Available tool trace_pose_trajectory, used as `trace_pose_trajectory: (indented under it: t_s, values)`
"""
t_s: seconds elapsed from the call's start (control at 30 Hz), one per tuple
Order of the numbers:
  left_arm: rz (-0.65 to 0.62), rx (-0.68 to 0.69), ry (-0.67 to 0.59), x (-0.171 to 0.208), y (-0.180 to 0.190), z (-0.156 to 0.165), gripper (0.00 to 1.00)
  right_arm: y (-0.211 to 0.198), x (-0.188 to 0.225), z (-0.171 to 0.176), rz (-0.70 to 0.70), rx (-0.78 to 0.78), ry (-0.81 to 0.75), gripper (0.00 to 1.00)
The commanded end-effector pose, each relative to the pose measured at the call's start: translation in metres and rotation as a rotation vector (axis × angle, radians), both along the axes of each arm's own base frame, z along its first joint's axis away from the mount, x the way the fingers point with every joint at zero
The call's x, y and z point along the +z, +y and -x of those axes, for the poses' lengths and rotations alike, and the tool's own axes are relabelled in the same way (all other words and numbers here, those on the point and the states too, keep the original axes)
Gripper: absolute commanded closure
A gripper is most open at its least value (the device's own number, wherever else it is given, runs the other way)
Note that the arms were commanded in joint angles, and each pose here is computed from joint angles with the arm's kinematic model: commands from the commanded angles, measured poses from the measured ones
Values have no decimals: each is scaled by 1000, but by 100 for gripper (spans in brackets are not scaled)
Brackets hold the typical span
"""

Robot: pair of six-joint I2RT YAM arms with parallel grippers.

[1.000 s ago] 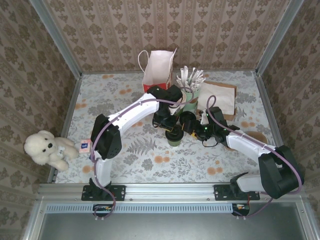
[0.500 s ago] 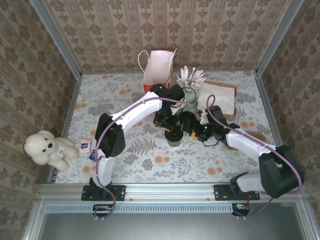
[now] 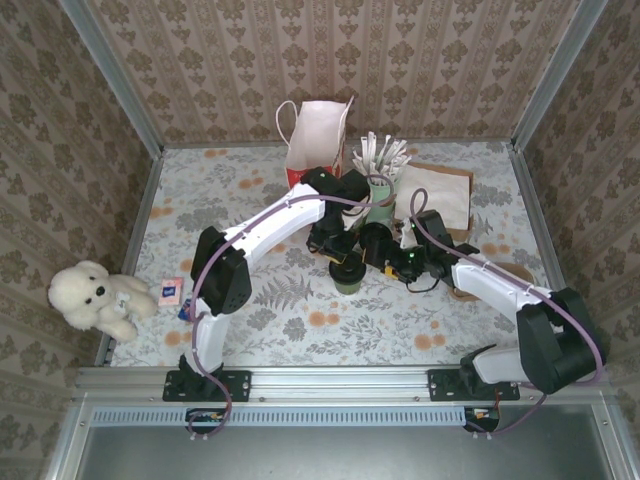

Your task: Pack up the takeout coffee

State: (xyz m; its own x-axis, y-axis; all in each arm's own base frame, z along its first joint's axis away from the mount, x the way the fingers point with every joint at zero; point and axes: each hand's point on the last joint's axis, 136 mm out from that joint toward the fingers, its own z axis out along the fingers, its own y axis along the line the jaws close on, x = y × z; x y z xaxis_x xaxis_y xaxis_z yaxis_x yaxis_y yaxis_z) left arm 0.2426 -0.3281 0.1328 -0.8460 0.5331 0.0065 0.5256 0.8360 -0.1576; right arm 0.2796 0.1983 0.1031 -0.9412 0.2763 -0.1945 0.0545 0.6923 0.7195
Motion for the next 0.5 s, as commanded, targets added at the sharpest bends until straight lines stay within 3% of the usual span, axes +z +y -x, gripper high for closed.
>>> trace_pose_trajectory:
  t_s: [0.0,0.23,0.47]
  values:
    - [1,-19,24,-15,-11,3,100,5,9,20,-10,58,-4,23]
    - [25,-19,28,-8,-15,4,100,15,24,18,-88,65,-23,11]
    - [-65,-174,-11,7,14,2,100,14,20,10,-91,9,-4,6]
